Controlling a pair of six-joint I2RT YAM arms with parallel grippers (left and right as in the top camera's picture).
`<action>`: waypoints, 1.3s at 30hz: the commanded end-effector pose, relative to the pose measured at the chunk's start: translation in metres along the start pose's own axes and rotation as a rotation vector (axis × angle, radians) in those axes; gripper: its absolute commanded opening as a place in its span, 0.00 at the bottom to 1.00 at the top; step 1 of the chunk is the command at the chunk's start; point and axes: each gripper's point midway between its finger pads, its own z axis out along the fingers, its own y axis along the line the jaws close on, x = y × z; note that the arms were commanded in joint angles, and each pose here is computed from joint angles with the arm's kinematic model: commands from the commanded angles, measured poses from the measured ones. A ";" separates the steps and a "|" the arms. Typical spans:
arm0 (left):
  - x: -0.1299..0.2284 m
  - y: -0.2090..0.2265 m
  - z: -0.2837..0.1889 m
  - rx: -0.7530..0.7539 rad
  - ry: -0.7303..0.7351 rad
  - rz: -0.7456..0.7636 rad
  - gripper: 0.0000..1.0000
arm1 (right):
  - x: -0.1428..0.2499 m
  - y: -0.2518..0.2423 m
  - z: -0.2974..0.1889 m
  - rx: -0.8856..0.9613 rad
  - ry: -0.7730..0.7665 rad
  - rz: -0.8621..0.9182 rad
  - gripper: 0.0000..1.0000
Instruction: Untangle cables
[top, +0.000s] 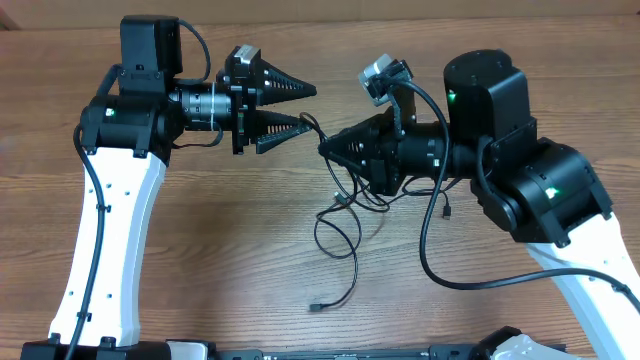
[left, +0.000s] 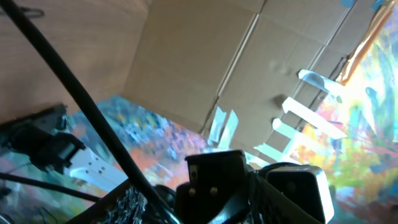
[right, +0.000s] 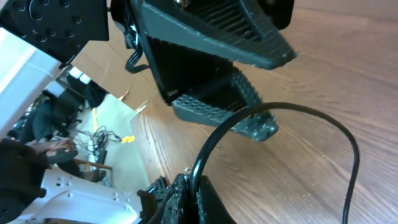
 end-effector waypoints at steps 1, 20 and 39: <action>0.018 -0.005 0.004 0.015 0.076 -0.016 0.54 | -0.008 -0.009 0.000 0.066 -0.030 -0.028 0.04; -0.001 0.005 0.014 -0.050 -0.049 -0.010 0.24 | -0.004 0.001 0.024 0.018 0.001 -0.051 0.04; -0.009 0.008 0.013 -0.064 -0.091 -0.008 0.04 | -0.005 -0.003 0.024 0.041 -0.004 -0.051 0.04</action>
